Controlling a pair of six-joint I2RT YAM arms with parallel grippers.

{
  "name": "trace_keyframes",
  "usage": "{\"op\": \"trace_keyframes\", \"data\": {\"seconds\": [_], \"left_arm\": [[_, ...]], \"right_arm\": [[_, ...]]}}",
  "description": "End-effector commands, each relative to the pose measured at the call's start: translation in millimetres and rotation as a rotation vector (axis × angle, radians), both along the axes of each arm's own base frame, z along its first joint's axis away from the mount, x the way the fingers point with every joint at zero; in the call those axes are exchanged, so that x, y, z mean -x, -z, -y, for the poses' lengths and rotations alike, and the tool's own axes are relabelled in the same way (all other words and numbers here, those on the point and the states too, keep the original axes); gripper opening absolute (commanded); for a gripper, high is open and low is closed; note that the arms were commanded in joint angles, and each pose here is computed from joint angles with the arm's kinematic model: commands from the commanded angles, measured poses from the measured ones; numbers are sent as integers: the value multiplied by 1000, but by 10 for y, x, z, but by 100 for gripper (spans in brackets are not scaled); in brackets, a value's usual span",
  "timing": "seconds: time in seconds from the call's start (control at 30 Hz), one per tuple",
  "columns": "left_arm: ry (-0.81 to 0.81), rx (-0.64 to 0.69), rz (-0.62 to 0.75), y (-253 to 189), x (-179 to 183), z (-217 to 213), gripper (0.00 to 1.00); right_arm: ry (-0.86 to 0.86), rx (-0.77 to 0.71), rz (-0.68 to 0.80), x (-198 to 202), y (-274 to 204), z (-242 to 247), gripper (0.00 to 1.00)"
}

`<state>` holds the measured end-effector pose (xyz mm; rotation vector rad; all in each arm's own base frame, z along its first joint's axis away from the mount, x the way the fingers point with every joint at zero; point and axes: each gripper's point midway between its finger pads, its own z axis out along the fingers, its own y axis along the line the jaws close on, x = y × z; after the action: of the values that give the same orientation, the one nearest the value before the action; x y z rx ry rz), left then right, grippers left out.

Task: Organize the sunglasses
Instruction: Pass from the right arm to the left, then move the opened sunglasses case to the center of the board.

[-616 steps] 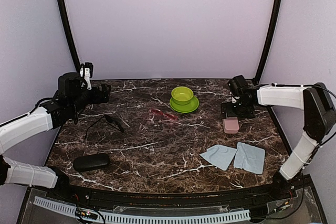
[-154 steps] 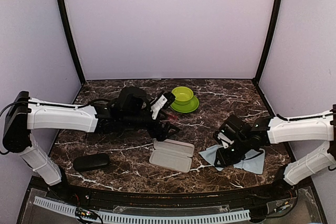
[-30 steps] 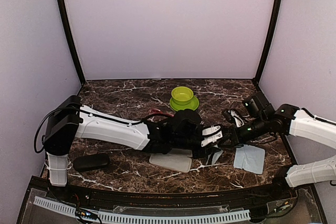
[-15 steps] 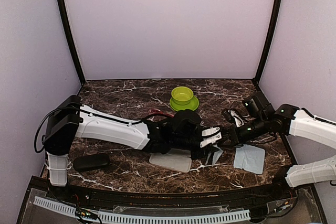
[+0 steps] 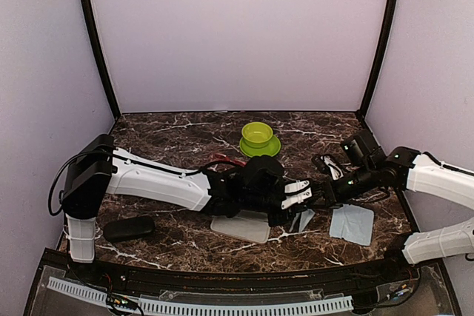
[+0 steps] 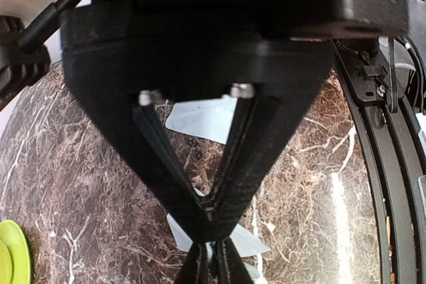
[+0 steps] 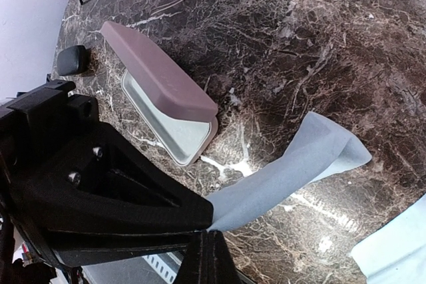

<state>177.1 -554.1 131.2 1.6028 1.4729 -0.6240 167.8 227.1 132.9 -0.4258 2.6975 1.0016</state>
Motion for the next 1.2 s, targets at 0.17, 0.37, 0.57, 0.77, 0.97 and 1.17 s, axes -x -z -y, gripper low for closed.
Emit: {"op": "trace_keyframes", "data": {"seconds": [0.17,0.37,0.57,0.77,0.97,1.17], "left_arm": [[-7,-18,-31,-98,51,-50,0],[-74,-14,-75,-172,-4,-88,0],[-198,37,-151,-481,-209,-112,0],[-307,149,-308,-971,-442,-235,0],[-398,232,-416,-1307,-613,-401,0],[-443,260,-424,-1549,-709,-563,0]], "right_arm": [[20,-14,42,-101,-88,-7,15],[74,-10,100,-218,-266,94,40],[148,34,152,-339,-338,272,46],[198,66,218,-456,-414,369,54],[155,-9,244,-475,-501,228,63],[90,-71,255,-463,-527,31,73]]}}
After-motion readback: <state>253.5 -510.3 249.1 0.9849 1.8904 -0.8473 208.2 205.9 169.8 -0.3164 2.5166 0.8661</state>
